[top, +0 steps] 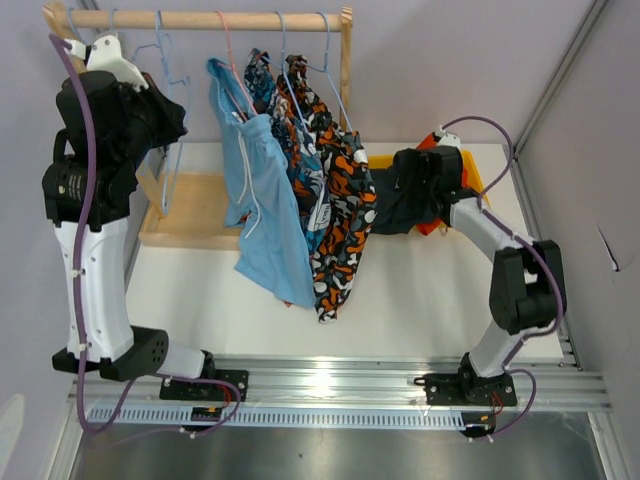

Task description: Remove the shorts from the hanger

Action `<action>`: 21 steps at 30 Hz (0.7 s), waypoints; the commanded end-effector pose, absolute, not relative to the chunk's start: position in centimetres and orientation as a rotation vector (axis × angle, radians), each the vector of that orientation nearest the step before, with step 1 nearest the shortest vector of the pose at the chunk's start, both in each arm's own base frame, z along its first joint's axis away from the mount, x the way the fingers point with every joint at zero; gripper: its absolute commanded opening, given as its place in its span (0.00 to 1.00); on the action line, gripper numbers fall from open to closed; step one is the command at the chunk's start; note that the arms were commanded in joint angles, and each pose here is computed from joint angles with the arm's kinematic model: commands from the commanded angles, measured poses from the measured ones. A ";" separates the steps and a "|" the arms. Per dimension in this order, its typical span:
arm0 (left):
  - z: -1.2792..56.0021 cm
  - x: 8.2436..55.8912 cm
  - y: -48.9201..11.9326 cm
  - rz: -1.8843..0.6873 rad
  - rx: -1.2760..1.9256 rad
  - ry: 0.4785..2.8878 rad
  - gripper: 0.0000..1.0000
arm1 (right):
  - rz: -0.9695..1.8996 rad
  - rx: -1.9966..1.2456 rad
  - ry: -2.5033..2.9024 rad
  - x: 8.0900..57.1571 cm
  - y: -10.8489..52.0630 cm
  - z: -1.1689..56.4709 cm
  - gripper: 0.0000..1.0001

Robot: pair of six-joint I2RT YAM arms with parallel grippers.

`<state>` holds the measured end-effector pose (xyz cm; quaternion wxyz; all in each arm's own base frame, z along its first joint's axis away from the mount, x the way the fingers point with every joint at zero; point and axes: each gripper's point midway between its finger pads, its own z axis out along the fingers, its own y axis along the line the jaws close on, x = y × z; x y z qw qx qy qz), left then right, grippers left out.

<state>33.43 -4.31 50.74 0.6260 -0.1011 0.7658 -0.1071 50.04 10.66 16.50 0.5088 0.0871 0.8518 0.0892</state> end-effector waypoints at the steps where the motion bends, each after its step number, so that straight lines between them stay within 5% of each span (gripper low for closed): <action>1: 52.9 34.9 -3.6 -0.210 -0.220 1.692 0.00 | 0.361 0.196 1.863 47.9 12.9 24.8 1.00; 13: 52.3 44.9 -0.1 -0.196 -0.268 1.635 0.00 | 0.616 0.054 1.782 31.5 18.6 26.4 0.99; 21: 48.1 46.1 0.9 -0.199 -0.326 1.715 0.03 | 0.559 -0.027 1.791 29.4 20.3 27.8 0.99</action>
